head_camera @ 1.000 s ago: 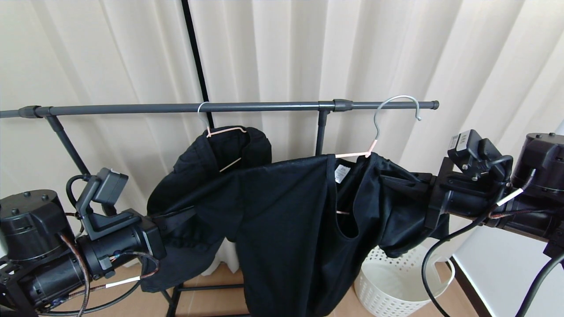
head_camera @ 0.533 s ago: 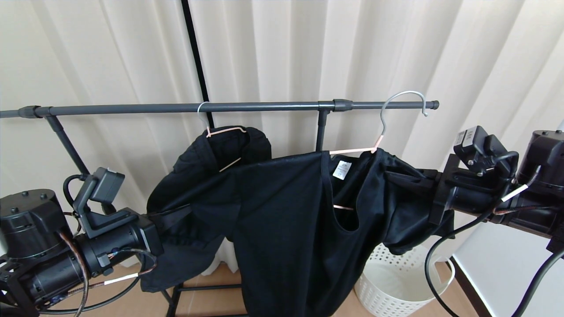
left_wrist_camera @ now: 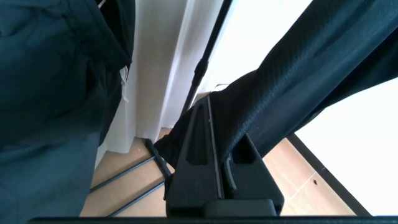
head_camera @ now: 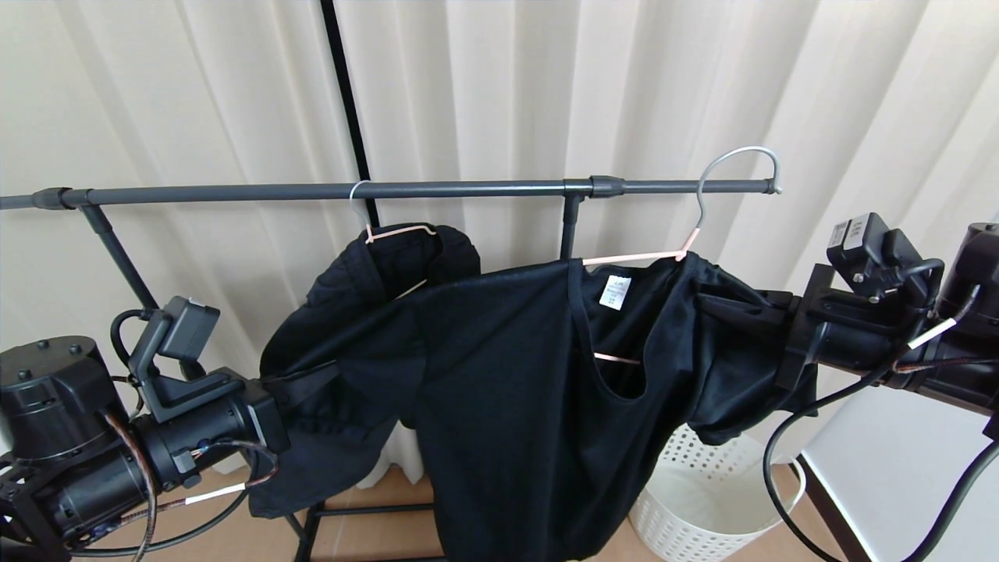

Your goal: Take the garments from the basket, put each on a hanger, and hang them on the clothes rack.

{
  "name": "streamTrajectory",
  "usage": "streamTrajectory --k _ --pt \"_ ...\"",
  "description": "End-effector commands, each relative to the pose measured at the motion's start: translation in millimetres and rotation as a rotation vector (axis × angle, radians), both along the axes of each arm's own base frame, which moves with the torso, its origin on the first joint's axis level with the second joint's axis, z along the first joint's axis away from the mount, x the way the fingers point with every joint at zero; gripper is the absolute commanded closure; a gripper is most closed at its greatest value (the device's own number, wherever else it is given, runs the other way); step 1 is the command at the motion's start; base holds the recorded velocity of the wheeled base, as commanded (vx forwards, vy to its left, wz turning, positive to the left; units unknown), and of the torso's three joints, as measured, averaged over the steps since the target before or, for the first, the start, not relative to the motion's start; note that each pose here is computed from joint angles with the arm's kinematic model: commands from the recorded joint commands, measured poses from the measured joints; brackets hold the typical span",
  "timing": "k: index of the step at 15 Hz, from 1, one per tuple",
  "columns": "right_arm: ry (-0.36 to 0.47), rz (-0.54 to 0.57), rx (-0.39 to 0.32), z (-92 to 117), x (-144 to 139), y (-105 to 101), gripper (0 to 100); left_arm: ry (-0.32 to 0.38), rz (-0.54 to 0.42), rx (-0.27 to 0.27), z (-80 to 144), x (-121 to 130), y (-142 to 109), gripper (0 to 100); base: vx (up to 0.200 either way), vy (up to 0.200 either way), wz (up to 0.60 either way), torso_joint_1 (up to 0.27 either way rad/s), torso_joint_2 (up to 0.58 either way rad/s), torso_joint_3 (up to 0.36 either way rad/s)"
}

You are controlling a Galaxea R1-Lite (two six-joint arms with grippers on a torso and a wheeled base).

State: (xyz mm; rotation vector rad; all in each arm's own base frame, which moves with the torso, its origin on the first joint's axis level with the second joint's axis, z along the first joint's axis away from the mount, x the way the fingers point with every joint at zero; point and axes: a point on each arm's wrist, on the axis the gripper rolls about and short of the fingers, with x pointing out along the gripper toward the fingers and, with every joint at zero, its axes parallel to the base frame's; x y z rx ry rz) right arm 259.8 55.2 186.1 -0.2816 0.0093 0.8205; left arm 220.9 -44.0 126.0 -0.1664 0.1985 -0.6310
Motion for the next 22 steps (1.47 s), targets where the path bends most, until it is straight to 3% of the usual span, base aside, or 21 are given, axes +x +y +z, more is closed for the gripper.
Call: streamTrajectory --k 1,12,17,18,22 --pt "-0.006 0.001 0.001 1.7 -1.1 -1.0 100 0.010 0.000 0.001 -2.1 -1.3 0.2 100 0.000 0.000 0.00 0.000 0.00 0.000" --pt "-0.013 -0.004 0.006 4.0 -1.3 -8.7 100 0.030 -0.005 0.005 -8.6 -0.5 -0.9 100 0.000 0.000 0.00 0.000 0.00 0.000" --pt "-0.008 -0.004 0.005 3.0 0.6 -8.5 100 0.006 -0.013 0.003 -9.7 -4.5 -1.7 100 0.000 0.000 0.00 0.000 0.00 0.000" --pt "-0.011 -0.005 0.006 4.1 1.2 -8.8 100 -0.006 -0.013 0.001 -8.7 -5.3 -1.6 0 0.000 0.000 0.00 0.000 0.00 0.000" --pt "0.012 -0.005 0.001 -2.4 4.3 -8.0 100 -0.013 -0.019 0.001 -9.0 -6.1 -2.5 0 0.000 0.000 0.00 0.000 0.00 0.000"
